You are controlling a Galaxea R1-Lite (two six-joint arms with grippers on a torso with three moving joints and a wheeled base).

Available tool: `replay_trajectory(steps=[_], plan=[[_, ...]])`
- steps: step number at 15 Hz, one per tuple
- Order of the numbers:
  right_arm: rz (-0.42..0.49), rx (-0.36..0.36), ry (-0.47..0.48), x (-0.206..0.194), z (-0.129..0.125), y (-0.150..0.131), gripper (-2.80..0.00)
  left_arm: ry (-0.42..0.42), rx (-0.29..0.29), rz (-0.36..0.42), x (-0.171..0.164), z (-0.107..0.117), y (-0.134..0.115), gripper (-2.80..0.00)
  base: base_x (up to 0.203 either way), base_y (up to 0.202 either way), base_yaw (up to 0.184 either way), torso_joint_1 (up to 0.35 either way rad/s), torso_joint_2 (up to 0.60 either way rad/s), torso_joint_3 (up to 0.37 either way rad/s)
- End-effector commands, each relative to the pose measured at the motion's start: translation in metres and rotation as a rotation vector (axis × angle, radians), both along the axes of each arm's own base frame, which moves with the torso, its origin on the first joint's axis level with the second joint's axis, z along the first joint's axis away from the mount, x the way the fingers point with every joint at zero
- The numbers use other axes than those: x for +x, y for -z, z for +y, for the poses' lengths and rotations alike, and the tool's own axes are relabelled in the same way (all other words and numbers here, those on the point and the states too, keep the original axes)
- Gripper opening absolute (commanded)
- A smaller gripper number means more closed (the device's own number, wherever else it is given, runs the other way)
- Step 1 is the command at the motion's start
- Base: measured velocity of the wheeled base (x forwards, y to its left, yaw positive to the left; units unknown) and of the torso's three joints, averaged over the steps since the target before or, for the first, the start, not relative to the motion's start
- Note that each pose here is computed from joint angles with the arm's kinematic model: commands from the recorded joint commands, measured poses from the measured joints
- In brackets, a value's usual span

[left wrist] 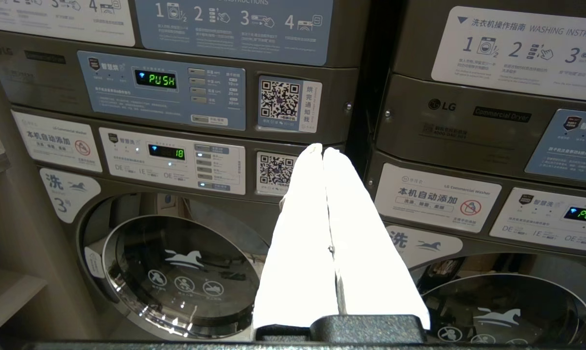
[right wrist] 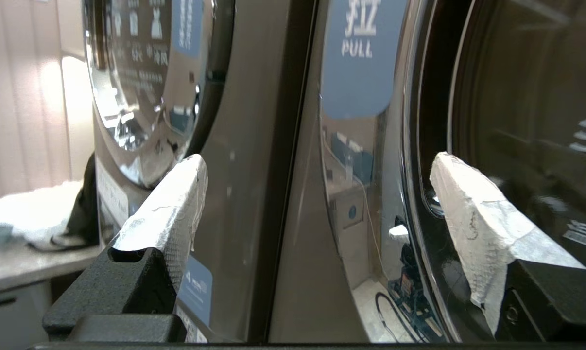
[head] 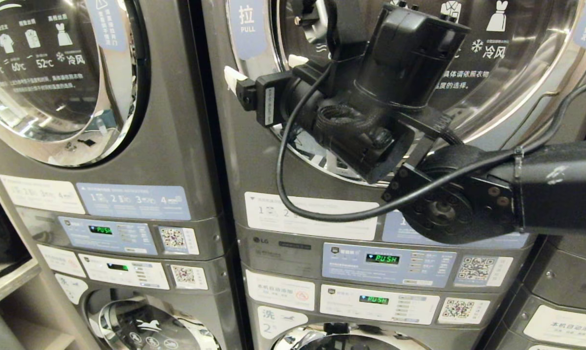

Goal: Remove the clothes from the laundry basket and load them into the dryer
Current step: Open the dryer

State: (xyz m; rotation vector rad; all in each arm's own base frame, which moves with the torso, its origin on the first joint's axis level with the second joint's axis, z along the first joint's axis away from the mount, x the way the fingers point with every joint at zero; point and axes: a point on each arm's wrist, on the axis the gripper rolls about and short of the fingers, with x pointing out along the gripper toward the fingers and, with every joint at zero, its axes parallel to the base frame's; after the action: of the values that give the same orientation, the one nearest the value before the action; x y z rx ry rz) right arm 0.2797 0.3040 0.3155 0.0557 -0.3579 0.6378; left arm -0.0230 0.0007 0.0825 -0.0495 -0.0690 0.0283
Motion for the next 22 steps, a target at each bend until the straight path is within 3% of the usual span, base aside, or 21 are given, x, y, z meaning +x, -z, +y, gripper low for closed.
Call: replay_trajectory(steps=[1,7,22], plan=[[0.017,-0.024,-0.007,0.018,-0.002,0.004,0.0,-0.001,-0.001,0.019,0.002,0.0,0.005,-2.8,0.0,0.0,0.0,0.0,0.0,0.0],[0.054,-0.046,-0.111,0.043,-0.027,-0.011,0.0,-0.001,-0.001,0.019,0.002,0.0,0.005,-2.8,0.0,0.0,0.0,0.0,0.0,0.0],[0.081,-0.096,-0.172,0.047,-0.01,-0.003,0.0,-0.001,-0.001,0.019,0.002,0.0,0.005,-2.8,0.0,0.0,0.0,0.0,0.0,0.0]])
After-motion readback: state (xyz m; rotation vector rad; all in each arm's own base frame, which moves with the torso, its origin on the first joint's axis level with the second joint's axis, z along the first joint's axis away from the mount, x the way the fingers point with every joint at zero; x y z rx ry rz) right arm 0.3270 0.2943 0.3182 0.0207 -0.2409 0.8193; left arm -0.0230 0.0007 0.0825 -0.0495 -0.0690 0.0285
